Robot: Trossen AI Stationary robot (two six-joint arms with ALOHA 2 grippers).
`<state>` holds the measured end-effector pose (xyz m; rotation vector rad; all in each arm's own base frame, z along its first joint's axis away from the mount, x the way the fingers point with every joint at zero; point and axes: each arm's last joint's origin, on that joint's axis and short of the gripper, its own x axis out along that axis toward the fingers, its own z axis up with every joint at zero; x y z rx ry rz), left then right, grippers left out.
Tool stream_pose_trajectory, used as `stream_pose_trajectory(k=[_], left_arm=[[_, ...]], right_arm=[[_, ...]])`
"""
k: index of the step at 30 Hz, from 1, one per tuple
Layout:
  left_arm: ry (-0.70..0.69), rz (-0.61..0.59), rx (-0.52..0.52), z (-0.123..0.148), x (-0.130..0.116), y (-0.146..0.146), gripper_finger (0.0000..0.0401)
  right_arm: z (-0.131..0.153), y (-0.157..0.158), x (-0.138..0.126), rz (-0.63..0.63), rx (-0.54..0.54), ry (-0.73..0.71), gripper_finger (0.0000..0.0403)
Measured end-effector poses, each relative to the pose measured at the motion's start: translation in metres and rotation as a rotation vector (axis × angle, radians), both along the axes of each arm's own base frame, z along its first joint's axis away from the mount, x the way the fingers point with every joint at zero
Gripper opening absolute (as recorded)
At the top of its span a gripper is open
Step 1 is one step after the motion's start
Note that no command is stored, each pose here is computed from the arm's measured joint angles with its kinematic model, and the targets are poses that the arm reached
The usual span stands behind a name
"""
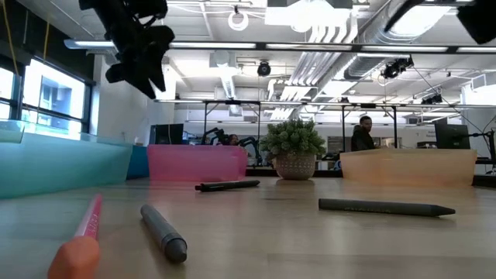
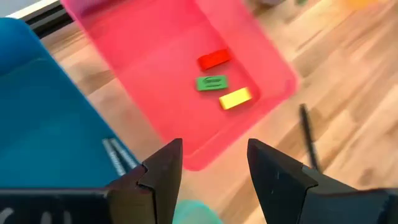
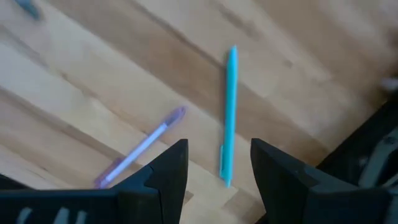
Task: Sort crayons/erasers/pens/pencils in bins
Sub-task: Put the light blue pen into the light blue bin
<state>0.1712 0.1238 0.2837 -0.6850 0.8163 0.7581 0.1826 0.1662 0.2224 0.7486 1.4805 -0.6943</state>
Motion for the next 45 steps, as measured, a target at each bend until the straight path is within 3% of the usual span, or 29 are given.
stream_pose_trajectory(k=[10, 26, 45], left_arm=[[-0.188, 0.023, -0.016, 0.023, -0.001, -0.030, 0.0168], [-0.339, -0.060, -0.101, 0.033, 0.017, -0.074, 0.0168], [-0.369, -0.062, -0.103, 0.034, 0.024, -0.117, 0.0168]], right_arm=[[-0.026, 0.015, -0.020, -0.022, 0.031, -0.002, 0.0167], [-0.041, 0.026, -0.040, -0.041, 0.044, 0.002, 0.0167], [-0.067, 0.043, -0.047, 0.029, -0.021, 0.069, 0.0167]])
